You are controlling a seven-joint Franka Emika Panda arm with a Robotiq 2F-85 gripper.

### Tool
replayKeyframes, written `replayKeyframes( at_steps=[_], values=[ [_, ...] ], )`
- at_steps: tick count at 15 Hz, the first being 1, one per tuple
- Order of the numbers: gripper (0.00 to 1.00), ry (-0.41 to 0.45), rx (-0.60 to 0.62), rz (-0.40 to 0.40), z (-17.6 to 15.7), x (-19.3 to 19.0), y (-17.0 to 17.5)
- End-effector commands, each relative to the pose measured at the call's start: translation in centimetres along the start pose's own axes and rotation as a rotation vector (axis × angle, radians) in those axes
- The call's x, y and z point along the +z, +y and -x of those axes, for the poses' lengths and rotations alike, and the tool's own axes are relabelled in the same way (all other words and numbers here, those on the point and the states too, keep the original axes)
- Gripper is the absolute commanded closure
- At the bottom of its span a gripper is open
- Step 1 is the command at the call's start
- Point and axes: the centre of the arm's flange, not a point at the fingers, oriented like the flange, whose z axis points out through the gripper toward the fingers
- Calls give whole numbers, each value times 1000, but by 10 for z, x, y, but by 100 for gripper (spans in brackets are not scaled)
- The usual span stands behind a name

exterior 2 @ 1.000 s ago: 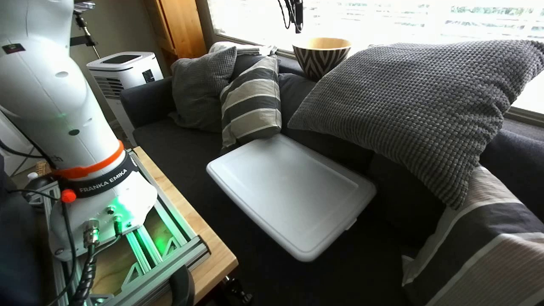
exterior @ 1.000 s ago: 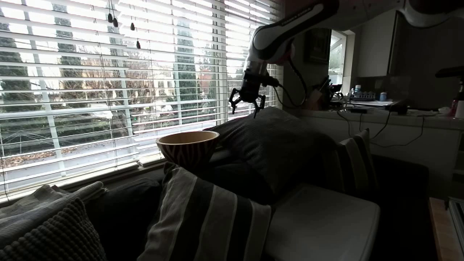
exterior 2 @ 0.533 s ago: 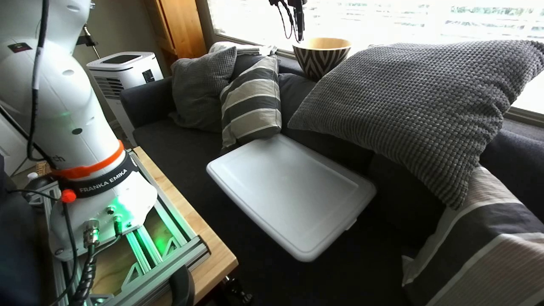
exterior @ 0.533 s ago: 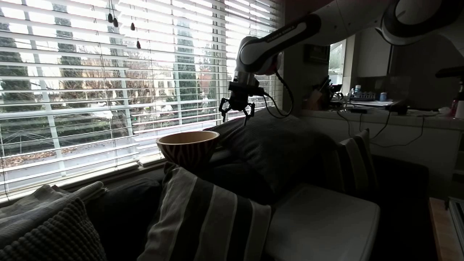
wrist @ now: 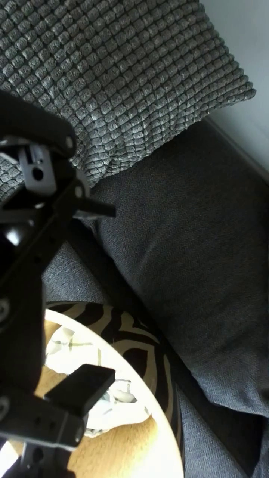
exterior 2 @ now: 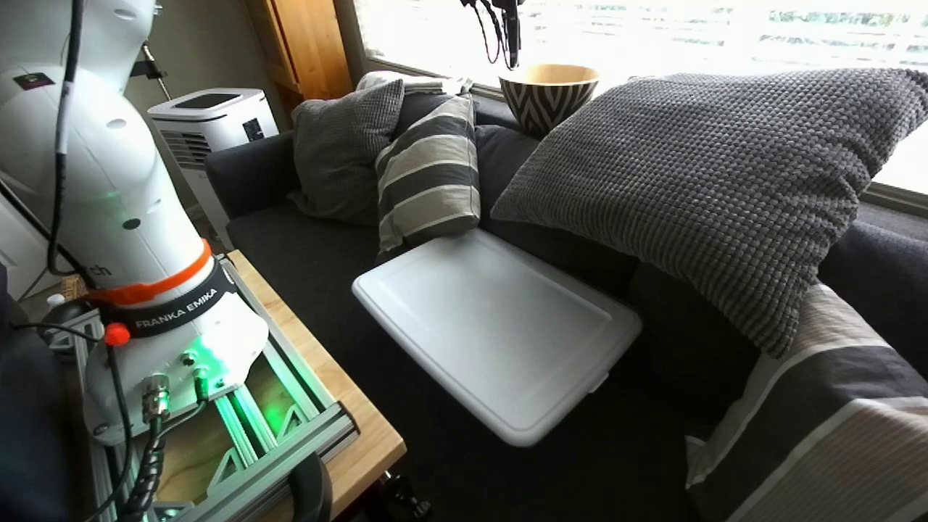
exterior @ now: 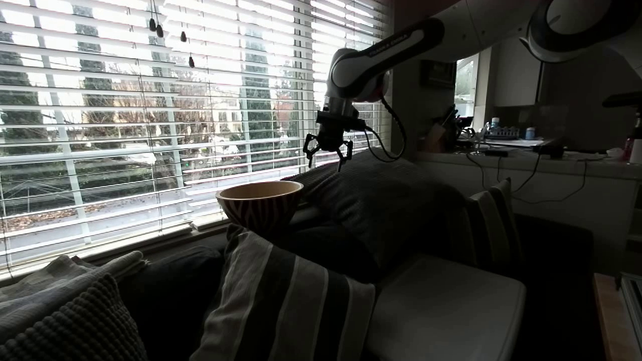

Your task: Remove the wooden bowl from the sofa back put it on the white object on the sofa seat

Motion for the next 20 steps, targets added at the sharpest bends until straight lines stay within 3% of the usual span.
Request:
replayKeyframes(
  at_steps=[1,20],
  values=[
    [0,-2,29,-14,-7,11,-13],
    [0,120,348,-131,-37,130,-77]
  ],
)
